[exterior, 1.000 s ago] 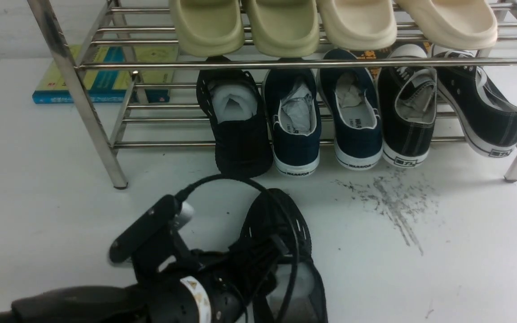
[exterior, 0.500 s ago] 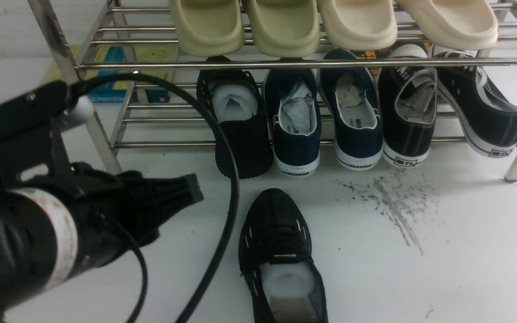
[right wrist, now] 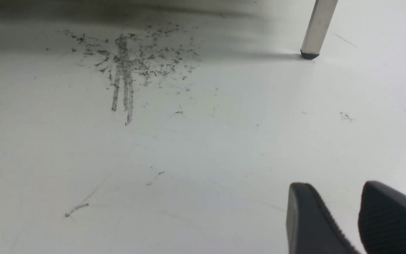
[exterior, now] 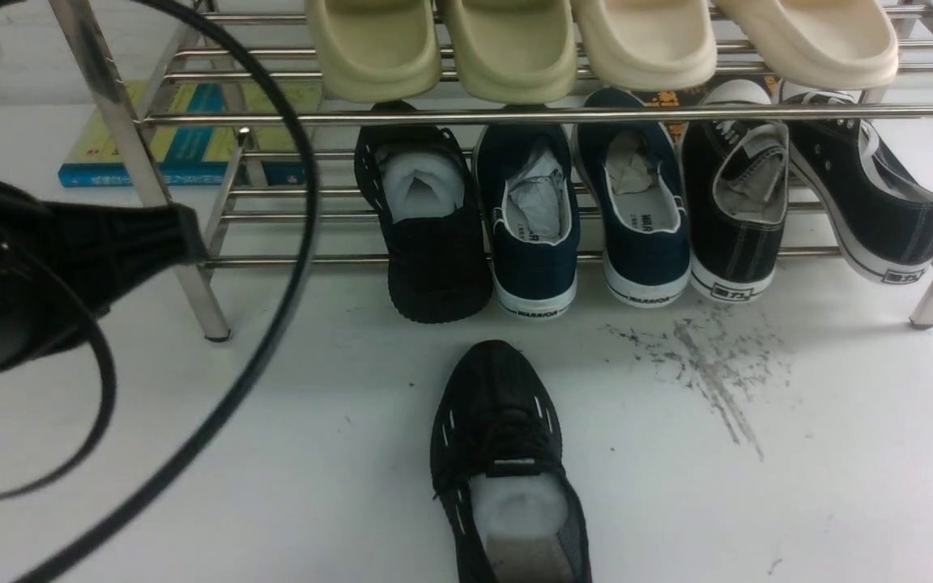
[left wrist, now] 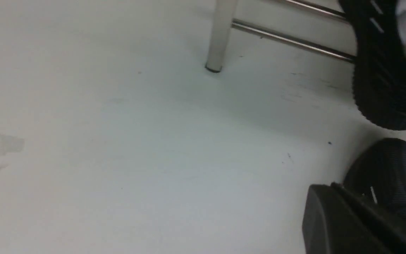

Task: Take the shoes off the shelf with your hand on the white table.
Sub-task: 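Grasp the leftmost shoe on the bottom shelf of the shoe rack with the left gripper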

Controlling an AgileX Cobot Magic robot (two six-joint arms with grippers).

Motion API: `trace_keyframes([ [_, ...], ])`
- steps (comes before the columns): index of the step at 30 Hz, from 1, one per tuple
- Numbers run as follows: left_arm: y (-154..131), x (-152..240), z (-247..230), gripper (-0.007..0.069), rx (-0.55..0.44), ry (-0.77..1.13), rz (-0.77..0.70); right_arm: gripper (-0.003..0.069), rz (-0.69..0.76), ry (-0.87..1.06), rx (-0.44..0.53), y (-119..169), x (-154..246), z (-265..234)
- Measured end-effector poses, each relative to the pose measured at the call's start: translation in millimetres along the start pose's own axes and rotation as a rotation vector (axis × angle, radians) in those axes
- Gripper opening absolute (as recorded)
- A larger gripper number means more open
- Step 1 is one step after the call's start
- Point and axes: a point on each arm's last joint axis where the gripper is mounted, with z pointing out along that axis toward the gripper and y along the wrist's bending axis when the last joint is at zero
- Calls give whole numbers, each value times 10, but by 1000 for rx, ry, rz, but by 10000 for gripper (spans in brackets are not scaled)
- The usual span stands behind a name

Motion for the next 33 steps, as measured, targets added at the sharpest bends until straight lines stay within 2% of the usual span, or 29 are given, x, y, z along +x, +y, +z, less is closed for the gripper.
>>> trace_keyframes([
  [6,-36,5,304,6,80,227,9,240,0,0,0,0,0,0],
  [9,-144,32,574,29,86,322,43,240,0,0,0,0,0,0],
  [12,-277,53,860,83,90,349,52,240,0,0,0,0,0,0],
  [15,-367,56,1034,139,103,338,33,240,0,0,0,0,0,0],
  [17,-473,38,1202,234,138,297,-26,240,0,0,0,0,0,0],
  [18,-487,32,1221,242,146,288,-31,240,0,0,0,0,0,0],
  [21,-591,-51,1349,398,208,181,-94,240,0,0,0,0,0,0],
  [24,-660,-115,1414,487,257,103,-139,240,0,0,0,0,0,0],
  [27,-736,-150,1525,533,305,45,-181,240,0,0,0,0,0,0],
  [33,-829,-105,1823,546,314,10,-198,241,0,0,0,0,0,0],
])
